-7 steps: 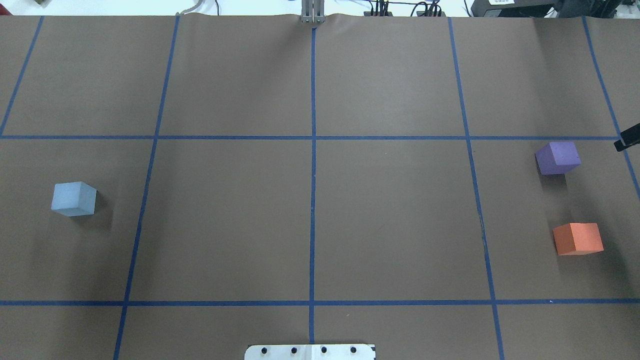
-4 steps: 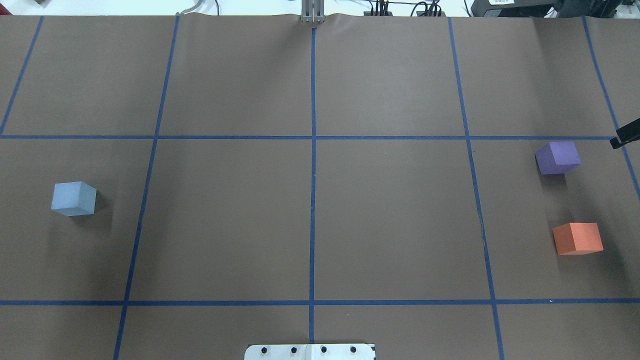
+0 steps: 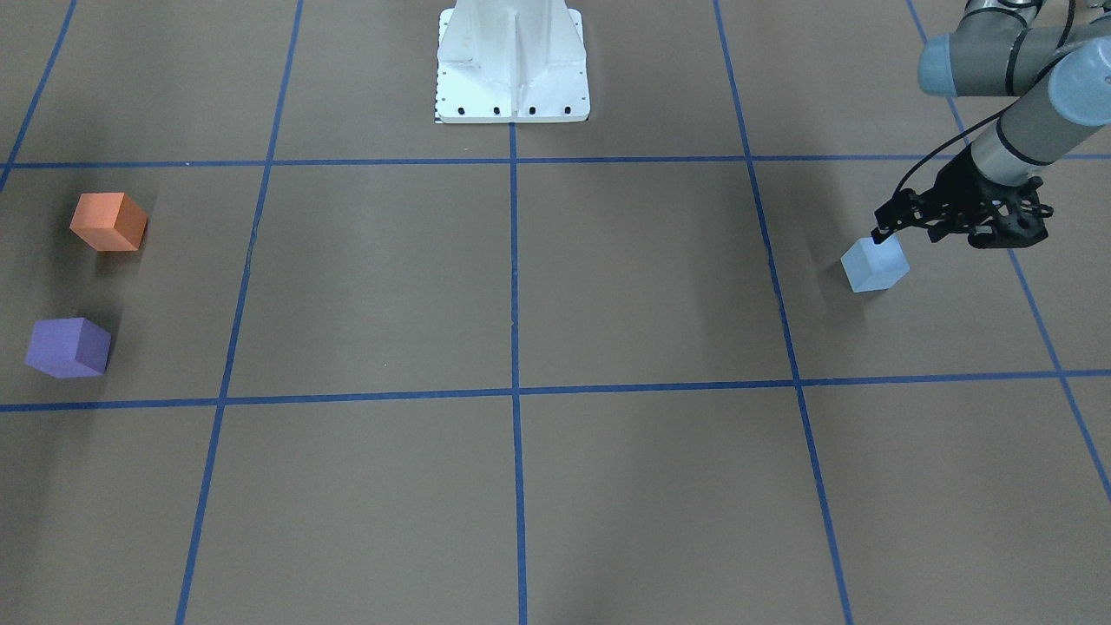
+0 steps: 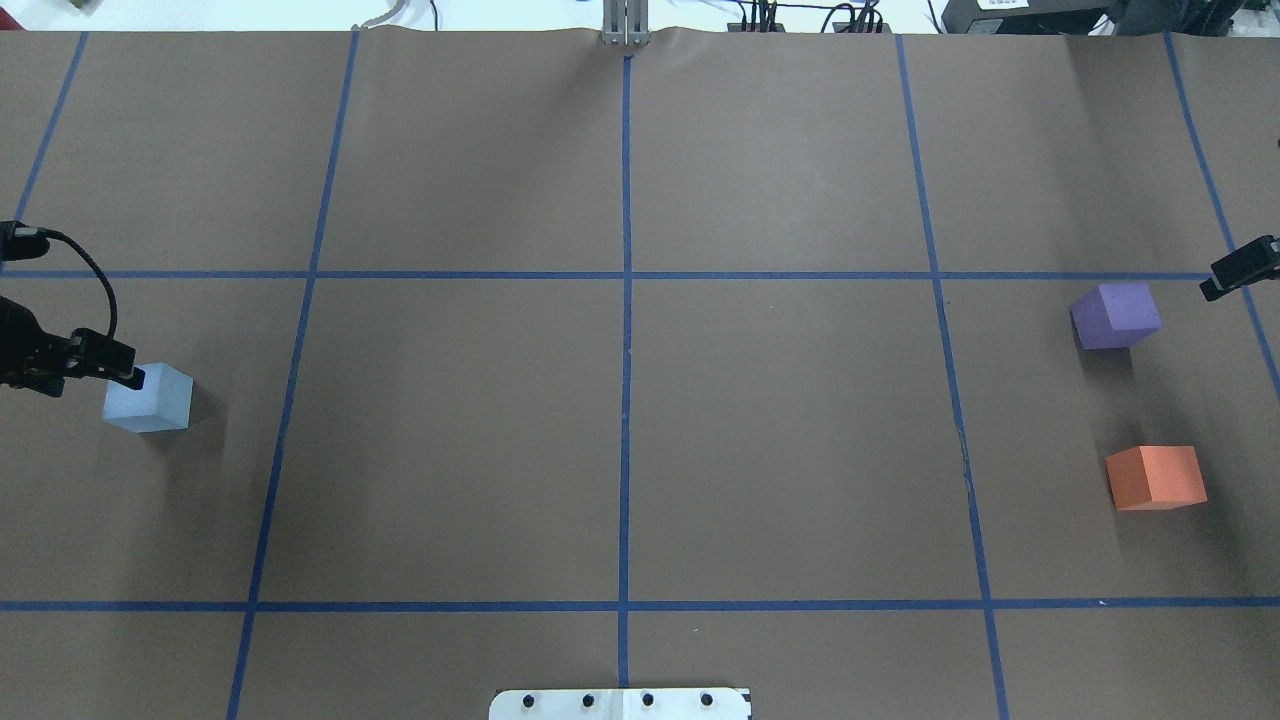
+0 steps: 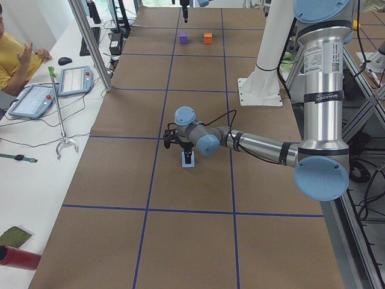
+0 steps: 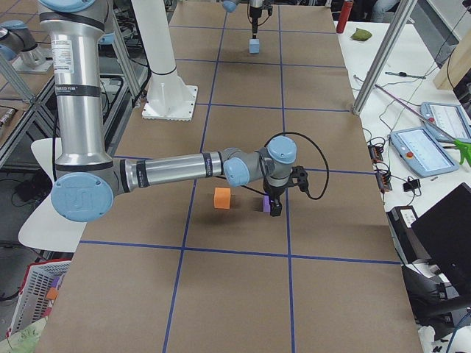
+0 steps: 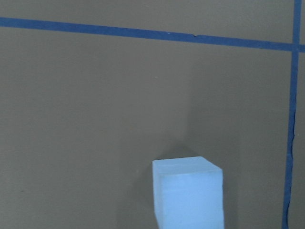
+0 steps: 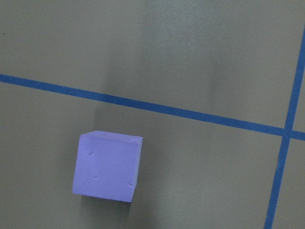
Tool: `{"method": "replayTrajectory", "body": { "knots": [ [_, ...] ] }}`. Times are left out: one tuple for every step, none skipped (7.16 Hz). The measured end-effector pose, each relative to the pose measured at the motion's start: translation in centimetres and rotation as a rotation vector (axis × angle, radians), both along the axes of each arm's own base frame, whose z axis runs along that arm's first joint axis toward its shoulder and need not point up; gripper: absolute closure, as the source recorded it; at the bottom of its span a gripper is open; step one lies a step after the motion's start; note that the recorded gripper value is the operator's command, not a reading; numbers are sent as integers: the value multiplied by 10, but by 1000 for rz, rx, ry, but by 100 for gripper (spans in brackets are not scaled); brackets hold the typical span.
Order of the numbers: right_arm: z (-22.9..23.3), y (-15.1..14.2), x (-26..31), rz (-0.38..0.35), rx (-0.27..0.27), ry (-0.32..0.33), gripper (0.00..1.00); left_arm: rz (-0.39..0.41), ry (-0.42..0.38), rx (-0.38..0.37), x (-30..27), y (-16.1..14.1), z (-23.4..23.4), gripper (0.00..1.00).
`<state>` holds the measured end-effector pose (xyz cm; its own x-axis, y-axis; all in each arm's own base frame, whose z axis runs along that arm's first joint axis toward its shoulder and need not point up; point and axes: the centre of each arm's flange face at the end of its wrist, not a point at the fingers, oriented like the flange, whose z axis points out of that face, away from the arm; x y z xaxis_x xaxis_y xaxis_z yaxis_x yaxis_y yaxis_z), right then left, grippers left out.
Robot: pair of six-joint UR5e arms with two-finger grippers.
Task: Place blue block between orange and purple blocks
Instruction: 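Lower the left gripper onto the light blue cube and grasp it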
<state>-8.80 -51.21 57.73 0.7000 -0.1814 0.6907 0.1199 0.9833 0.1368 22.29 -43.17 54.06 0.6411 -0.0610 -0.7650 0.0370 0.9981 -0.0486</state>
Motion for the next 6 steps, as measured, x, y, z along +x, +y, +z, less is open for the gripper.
{"method": "replayTrajectory", "body": {
  "knots": [
    [2, 0, -1, -1, -3, 2, 0, 0, -30, -6, 12, 1, 9, 0],
    [4, 0, -1, -2, -7, 3, 0, 4, -47, -10, 24, -2, 16, 0],
    [6, 0, -2, -4, -10, 4, 0, 7, -51, -12, 33, -9, 17, 0],
    [7, 0, -2, -4, -12, 4, 0, 8, -49, -15, 39, -14, 15, 0],
    [8, 0, -2, -5, -14, 5, 0, 9, -48, -19, 44, -16, 14, 3],
    [9, 0, -2, -5, -16, 5, 0, 16, -53, -20, 49, -15, 17, 28]
  ]
}}
